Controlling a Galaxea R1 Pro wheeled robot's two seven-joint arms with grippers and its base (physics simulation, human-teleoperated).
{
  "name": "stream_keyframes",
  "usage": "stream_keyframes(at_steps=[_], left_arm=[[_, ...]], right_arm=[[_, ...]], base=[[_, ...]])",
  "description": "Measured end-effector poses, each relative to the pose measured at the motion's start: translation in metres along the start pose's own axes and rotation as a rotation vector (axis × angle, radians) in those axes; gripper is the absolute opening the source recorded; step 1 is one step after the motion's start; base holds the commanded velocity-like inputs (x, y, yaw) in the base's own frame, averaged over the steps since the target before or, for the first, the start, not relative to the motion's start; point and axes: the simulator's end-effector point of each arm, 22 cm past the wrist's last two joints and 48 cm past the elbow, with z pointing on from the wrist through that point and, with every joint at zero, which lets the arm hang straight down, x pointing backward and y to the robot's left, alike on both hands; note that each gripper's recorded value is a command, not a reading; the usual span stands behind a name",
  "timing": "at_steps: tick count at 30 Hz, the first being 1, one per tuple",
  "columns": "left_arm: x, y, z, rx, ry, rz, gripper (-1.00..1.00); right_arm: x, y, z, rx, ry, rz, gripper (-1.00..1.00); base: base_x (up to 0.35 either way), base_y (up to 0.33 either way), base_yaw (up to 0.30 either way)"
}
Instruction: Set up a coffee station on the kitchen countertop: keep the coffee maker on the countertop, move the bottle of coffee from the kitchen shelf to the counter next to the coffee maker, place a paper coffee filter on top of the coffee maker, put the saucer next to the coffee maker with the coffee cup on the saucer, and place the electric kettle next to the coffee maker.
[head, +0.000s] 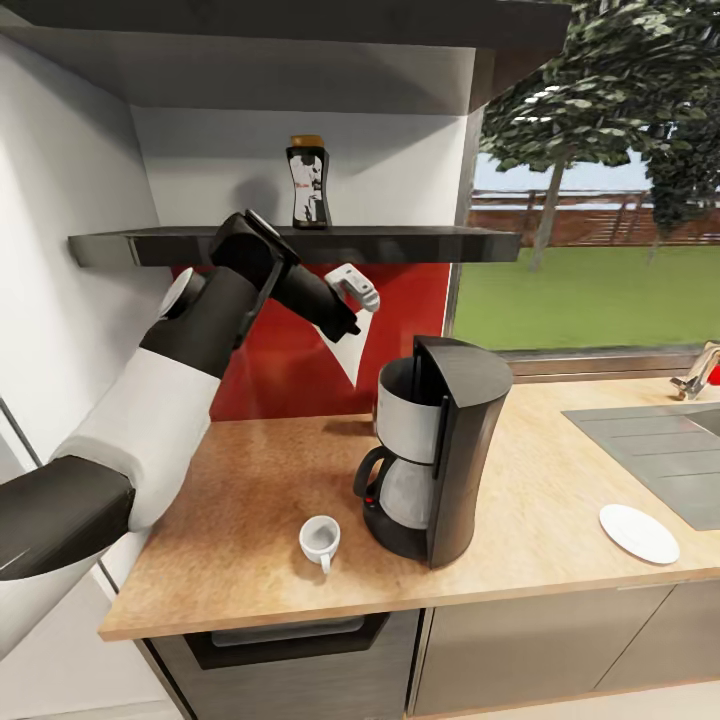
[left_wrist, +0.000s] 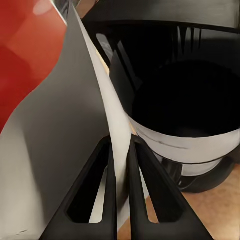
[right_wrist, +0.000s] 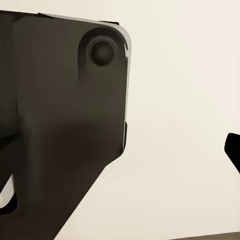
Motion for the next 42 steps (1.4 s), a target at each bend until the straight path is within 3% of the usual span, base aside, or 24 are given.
stream_keyframes(at_steps=[8, 24, 28, 36, 42], left_arm=[[-0.003, -0.003, -0.002, 0.001, -0.011, 0.025, -1.00], [-0.012, -0.003, -0.017, -0.031, -0.036, 0.056, -1.00], [-0.018, -0.002, -0.024, -0.048, -0.052, 0.072, -1.00], [-0.012, -0.001, -0.020, -0.053, -0.045, 0.070, -1.00], [-0.010, 0.013, -0.020, -0.123, -0.032, 0.076, -1.00]], right_arm=[[0.000, -0.001, 0.000, 0.002, 0.001, 0.005, 1.00], [-0.004, -0.002, 0.000, 0.002, -0.011, 0.007, 1.00], [-0.005, -0.001, 0.000, 0.001, -0.012, 0.007, 1.00], [-0.005, -0.001, 0.000, 0.002, -0.013, 0.002, 1.00], [-0.005, -0.001, 0.000, 0.001, -0.012, 0.001, 1.00]], base=[[0.000, 0.000, -0.034], [0.000, 0.000, -0.245], [0.000, 0.000, -0.035], [0.000, 0.000, -0.001], [0.000, 0.000, 0.000]])
